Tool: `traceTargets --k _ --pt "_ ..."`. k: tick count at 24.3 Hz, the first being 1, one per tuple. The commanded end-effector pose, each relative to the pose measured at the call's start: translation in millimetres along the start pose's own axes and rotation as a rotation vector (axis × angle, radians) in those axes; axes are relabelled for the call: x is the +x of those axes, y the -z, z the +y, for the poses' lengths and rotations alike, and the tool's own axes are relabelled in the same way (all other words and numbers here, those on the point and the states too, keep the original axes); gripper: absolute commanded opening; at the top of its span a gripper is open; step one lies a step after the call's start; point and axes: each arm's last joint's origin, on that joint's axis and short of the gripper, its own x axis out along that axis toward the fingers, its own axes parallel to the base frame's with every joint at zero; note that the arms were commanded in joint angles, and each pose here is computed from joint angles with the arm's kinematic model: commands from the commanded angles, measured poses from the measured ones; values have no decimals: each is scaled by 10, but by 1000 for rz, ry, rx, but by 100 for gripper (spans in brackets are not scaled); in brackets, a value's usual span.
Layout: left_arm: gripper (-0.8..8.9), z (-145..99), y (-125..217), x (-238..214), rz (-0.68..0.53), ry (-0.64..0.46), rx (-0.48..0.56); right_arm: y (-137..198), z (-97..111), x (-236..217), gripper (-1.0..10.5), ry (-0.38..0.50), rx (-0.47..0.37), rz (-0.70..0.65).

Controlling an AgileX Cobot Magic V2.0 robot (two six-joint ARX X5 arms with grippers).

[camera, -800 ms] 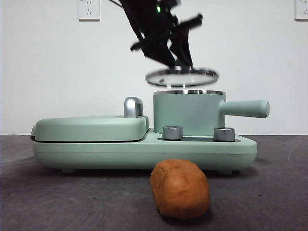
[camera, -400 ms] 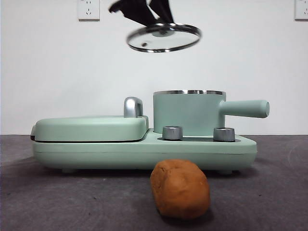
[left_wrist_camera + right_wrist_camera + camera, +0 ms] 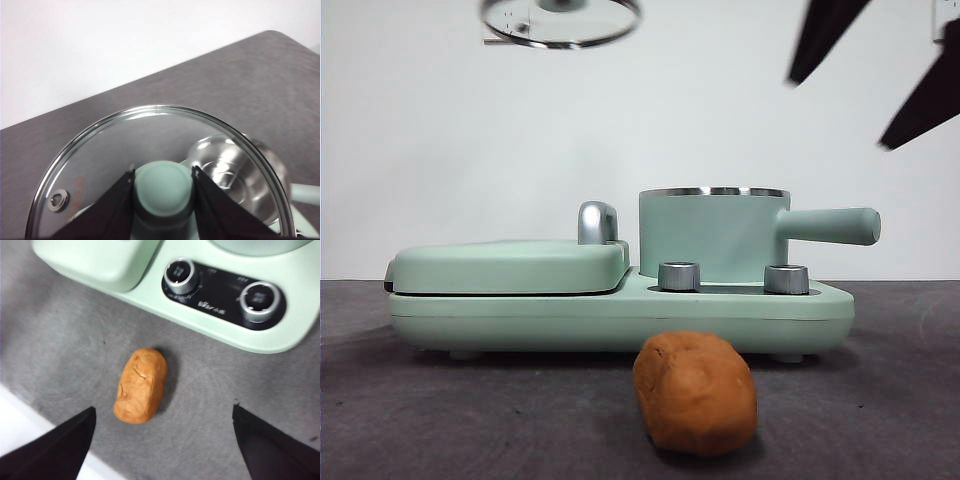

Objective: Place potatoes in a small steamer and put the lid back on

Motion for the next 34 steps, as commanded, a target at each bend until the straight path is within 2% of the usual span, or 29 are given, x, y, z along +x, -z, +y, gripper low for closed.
traceTargets --k 1,11,21,22,25,27,30,34 --pt "49 76 -77 -142 -37 -28 6 -100 154 197 434 18 28 58" --pt "49 275 -53 -294 -20 -90 -25 -112 481 912 434 106 -25 245" --pt "49 272 -32 -291 1 -89 -28 21 463 1592 432 156 -37 394" --pt "48 274 -32 -292 1 -89 -28 29 460 1624 404 147 -33 405" --pt "45 274 -32 -292 1 -89 -28 40 449 1685 225 137 -45 420" --pt "44 272 -32 -291 1 -89 -28 44 443 1719 157 109 -50 438" --pt "23 277 -32 -292 1 -90 -28 -13 446 1682 150 49 -26 455" --pt "23 313 -29 -299 1 -101 -33 -428 429 1418 150 51 -40 438"
